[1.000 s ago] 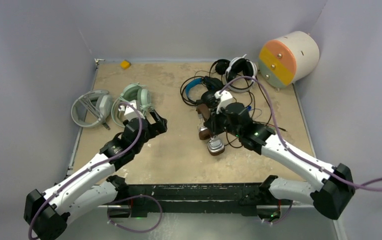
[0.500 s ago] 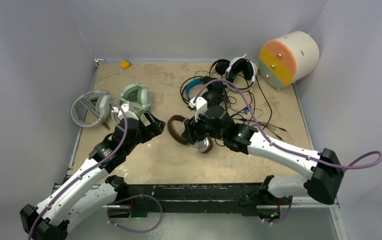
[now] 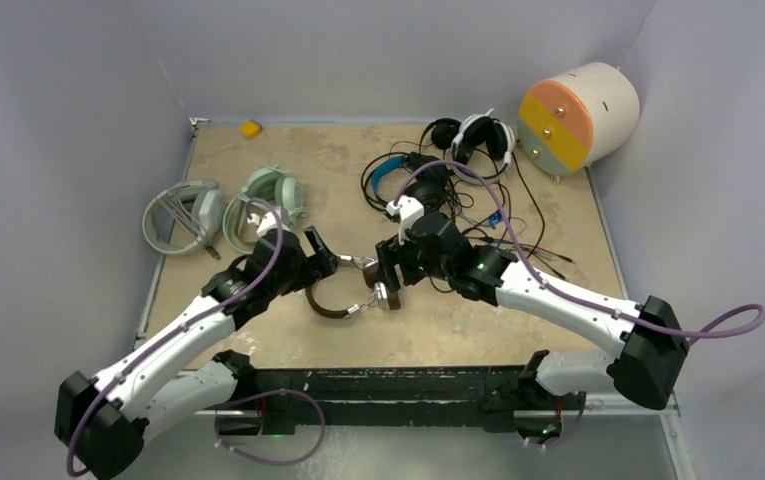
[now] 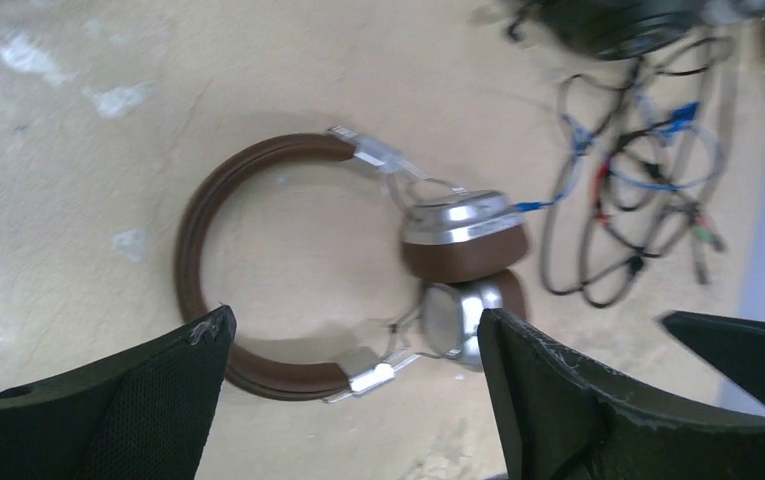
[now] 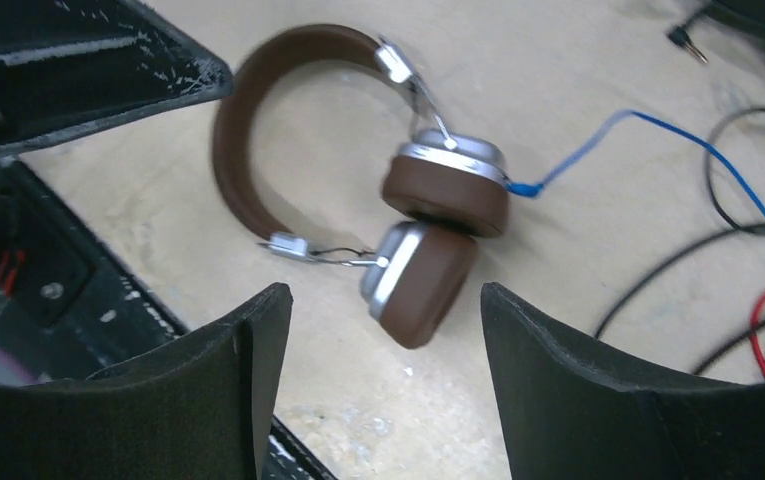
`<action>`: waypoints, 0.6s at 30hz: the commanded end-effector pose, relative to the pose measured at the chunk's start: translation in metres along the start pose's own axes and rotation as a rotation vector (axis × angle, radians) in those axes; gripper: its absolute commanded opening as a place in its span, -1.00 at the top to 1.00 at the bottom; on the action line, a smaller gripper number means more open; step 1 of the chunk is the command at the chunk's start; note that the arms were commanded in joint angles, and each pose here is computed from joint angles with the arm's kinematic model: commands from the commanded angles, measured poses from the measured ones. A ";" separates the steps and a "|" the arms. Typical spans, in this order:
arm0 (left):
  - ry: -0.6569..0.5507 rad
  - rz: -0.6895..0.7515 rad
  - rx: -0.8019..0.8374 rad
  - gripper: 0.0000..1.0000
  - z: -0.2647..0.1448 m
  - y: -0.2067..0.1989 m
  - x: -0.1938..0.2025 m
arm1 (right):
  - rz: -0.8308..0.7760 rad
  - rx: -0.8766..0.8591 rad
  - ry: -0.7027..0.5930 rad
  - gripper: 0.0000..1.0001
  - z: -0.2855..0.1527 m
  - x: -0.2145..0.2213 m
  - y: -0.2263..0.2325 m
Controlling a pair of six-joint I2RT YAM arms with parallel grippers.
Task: Wrap the headphones
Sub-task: Place the headphones at the center of the board.
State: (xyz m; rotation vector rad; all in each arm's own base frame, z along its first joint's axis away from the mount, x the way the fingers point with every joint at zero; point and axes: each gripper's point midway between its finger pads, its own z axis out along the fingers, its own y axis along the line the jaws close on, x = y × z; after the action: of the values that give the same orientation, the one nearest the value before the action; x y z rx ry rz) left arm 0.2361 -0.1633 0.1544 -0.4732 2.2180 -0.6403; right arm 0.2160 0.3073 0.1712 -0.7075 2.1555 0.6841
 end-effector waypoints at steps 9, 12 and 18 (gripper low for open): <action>0.115 0.033 -0.308 -0.69 0.029 0.065 0.036 | 0.156 0.141 0.114 -0.89 0.025 0.040 -0.025; 0.125 0.026 -0.313 -0.68 0.032 0.071 0.043 | 0.202 0.121 0.170 -0.86 0.041 0.053 -0.020; 0.159 0.052 -0.333 -0.62 0.041 0.078 0.053 | 0.247 0.137 0.213 -0.67 0.059 0.068 -0.022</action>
State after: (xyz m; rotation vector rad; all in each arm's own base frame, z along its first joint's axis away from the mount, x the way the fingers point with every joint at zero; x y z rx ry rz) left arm 0.2171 -0.1382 0.0612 -0.5379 2.4992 -0.2940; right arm 0.2186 0.3013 0.0751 -0.5330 2.4906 0.5366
